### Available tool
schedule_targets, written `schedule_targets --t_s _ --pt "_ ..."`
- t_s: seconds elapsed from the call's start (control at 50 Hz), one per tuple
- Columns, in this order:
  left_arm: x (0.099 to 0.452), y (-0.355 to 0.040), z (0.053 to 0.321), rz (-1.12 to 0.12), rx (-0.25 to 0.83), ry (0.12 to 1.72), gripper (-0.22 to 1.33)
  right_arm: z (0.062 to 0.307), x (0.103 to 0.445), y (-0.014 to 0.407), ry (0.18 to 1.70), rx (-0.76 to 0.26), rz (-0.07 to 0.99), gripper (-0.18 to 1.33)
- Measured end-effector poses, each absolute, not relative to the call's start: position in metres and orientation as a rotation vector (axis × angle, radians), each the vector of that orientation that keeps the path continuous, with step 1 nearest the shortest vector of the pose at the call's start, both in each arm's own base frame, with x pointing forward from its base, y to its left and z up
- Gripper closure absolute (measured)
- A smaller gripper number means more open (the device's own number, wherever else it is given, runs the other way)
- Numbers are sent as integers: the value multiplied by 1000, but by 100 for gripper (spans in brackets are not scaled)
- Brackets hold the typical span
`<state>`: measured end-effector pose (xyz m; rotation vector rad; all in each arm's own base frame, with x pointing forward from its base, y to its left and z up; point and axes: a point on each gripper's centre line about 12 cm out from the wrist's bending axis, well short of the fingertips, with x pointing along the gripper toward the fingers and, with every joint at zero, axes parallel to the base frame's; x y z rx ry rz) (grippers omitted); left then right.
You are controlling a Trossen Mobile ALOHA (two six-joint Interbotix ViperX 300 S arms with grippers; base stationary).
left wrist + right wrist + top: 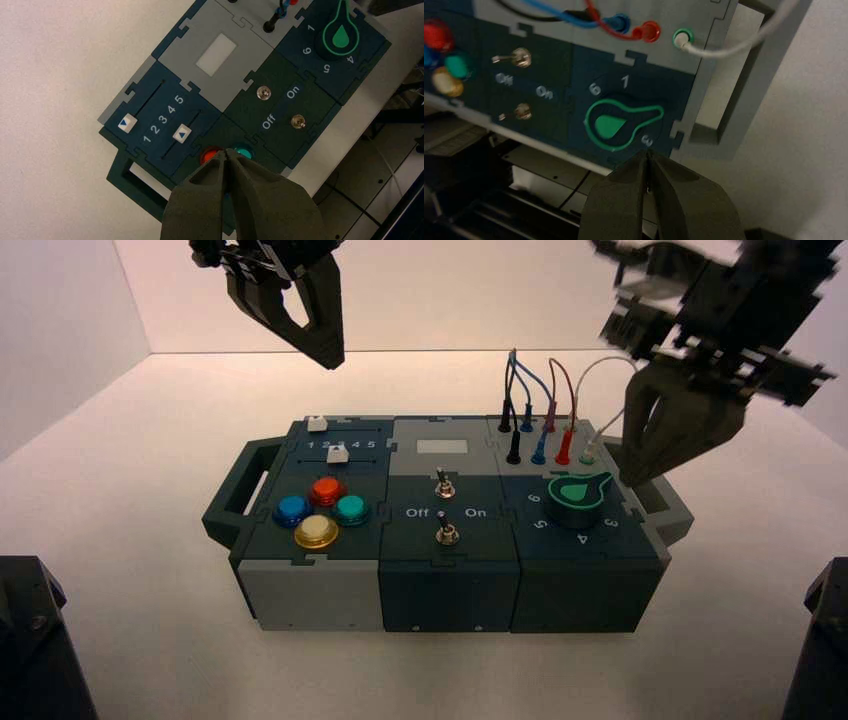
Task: Turn the knob to position 2.
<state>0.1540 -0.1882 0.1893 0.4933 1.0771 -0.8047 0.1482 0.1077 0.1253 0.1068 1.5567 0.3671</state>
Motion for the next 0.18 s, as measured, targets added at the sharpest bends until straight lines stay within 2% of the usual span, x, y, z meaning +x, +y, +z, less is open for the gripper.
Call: schedule_targets --t_s 0.18 --pt "154 -189 190 -805 491 1075 127 136 141 106 1537 120 384 129"
